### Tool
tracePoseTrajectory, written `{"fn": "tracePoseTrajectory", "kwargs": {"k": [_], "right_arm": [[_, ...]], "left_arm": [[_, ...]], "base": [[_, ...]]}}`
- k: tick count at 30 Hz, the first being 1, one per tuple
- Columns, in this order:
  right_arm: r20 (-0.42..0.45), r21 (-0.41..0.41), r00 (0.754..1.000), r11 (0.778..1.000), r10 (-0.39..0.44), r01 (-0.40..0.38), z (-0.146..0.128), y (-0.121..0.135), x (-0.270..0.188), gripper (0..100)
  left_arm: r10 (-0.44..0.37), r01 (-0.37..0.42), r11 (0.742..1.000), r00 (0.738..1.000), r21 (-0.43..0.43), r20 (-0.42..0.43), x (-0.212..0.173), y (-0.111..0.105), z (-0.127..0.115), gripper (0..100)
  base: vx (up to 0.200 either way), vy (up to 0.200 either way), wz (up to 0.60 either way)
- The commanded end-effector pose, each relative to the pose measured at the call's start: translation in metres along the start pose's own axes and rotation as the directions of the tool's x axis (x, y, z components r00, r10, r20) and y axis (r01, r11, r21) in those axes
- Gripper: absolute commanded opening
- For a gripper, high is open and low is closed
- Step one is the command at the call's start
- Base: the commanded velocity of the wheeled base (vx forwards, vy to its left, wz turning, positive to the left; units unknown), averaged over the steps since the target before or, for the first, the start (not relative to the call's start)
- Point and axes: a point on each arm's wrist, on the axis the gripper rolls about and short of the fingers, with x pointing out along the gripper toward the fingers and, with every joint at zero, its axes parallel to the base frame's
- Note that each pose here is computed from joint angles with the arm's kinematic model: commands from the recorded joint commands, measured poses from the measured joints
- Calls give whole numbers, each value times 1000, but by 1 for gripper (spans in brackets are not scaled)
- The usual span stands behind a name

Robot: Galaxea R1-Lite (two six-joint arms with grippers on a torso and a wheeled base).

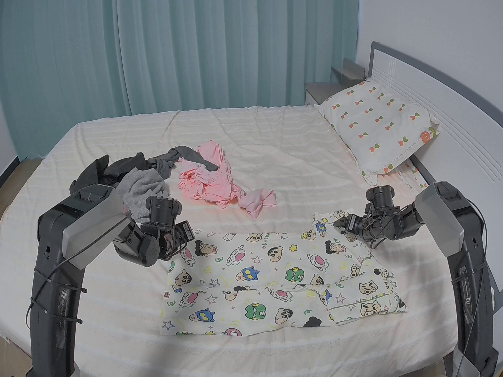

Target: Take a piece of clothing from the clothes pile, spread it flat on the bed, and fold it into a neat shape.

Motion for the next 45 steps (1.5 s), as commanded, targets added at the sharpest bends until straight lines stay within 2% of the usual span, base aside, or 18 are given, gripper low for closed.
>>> {"fn": "tracePoseTrajectory", "kwargs": {"k": [1,2,3,9,15,16,22,26,36,42,45], "right_arm": [[-14,3,1000,1000,26,-25,-1,3,8,100],[-9,5,999,999,32,-32,0,4,8,100],[-4,11,999,999,33,-33,1,4,7,0],[6,61,999,997,47,-48,8,-2,3,0],[23,102,993,988,115,-117,15,-8,-4,0],[34,119,989,982,145,-149,17,-9,-7,0],[110,147,974,966,197,-212,30,-17,-17,0],[140,140,958,952,252,-271,32,-22,-28,0],[152,115,934,933,322,-341,29,-33,-46,0],[128,96,907,906,400,-413,24,-34,-66,0],[113,83,902,901,416,-426,22,-33,-75,0]], "left_arm": [[-4,4,1000,1000,4,-2,-2,-3,-2,0],[-6,6,1000,1000,4,-3,-2,-3,-2,0],[-3,3,1000,1000,5,-5,-2,-2,-2,0],[-3,3,1000,1000,5,-8,-7,-2,-1,0],[-7,7,1000,1000,3,3,-10,-4,4,0],[-10,10,1000,1000,2,8,-12,-5,6,0],[-27,27,1000,999,-2,29,-19,-10,14,0],[-19,19,1000,999,-9,42,-20,-11,16,0],[-10,14,999,994,-38,107,-24,-17,21,0],[-10,13,999,996,-32,91,-40,-17,18,0],[-12,14,1000,997,-24,76,-48,-16,14,0]], "base": [[0,0,0],[0,0,0],[0,0,0],[0,0,0],[0,0,0],[0,0,0],[0,0,0],[0,0,0],[0,0,0],[0,0,0],[0,0,0]]}}
